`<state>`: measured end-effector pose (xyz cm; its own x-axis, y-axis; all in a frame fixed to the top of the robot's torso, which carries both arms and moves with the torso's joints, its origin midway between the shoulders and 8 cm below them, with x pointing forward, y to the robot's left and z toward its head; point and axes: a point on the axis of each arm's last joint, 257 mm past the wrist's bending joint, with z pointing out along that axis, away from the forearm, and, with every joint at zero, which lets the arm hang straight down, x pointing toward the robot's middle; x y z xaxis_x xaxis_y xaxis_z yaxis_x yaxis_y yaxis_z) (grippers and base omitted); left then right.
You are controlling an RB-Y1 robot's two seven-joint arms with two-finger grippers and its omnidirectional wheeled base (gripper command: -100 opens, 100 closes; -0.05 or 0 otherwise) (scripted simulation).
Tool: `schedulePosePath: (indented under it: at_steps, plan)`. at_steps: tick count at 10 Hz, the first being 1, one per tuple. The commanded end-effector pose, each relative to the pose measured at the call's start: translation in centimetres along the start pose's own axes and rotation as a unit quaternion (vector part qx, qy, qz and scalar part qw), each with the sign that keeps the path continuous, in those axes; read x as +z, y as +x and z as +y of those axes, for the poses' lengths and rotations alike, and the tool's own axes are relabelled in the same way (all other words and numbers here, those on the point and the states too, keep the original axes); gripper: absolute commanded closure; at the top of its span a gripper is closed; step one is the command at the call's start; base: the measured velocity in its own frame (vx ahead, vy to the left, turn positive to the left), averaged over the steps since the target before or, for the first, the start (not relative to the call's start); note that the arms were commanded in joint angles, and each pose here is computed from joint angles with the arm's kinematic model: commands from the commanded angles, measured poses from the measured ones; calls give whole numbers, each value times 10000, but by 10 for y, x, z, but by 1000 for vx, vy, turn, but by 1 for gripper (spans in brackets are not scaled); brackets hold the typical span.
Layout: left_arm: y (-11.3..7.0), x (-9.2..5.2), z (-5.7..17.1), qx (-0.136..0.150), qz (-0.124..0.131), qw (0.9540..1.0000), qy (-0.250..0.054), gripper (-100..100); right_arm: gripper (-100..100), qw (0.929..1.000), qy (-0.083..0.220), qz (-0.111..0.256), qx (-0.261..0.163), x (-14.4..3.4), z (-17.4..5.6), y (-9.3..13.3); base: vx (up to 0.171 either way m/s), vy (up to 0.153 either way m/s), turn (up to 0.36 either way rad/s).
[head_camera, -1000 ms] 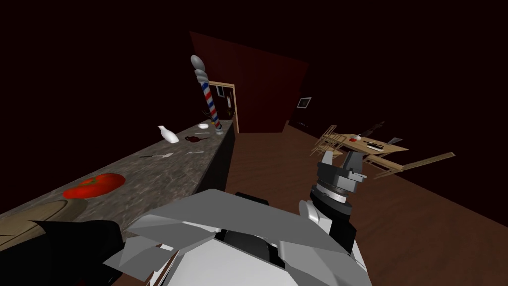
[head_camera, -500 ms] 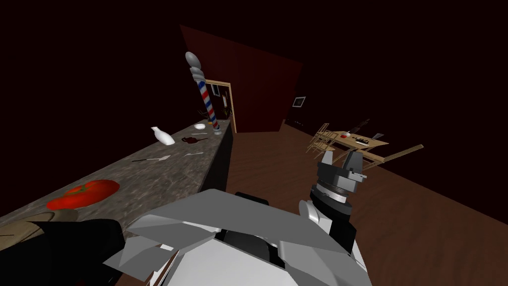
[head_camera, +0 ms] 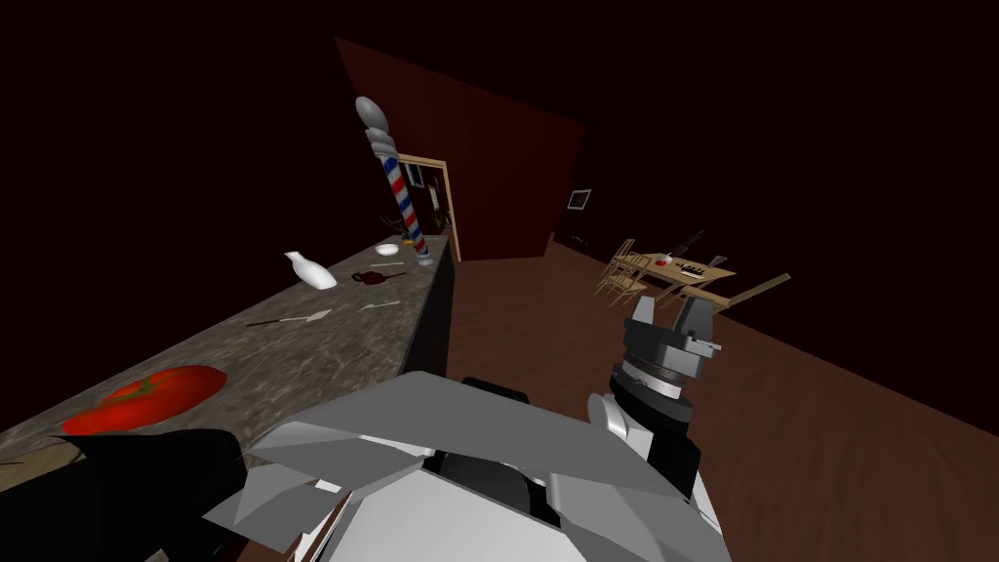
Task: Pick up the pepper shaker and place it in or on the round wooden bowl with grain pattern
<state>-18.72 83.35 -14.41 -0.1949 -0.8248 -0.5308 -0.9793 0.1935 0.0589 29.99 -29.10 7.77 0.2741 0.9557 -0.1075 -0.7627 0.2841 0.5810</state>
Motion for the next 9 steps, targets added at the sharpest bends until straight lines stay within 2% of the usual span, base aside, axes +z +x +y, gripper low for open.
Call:
schedulePosePath:
  at_steps: [1,2,3,7,8,9]
  plan:
    - [1,-2,-3,-150,53,9998,79,100,0,10000,0,0,0,0,0,0,-44,67,-80]
    - [0,-1,-1,-88,30,9999,47,100,0,10000,0,0,0,0,0,0,-17,28,-22]
    - [0,-2,-2,-107,37,9999,60,-100,0,10000,1,0,0,0,0,0,-3,6,0]
    - [0,-2,-2,-105,36,9999,59,-100,0,10000,0,-1,0,0,0,0,0,0,0]
    - [0,-2,-2,-105,36,9999,59,0,0,10000,0,-1,0,0,0,0,0,0,0]
    - [-13,-10,-8,-102,22,9999,38,-100,0,10000,0,-1,0,0,0,0,-29,-13,1]
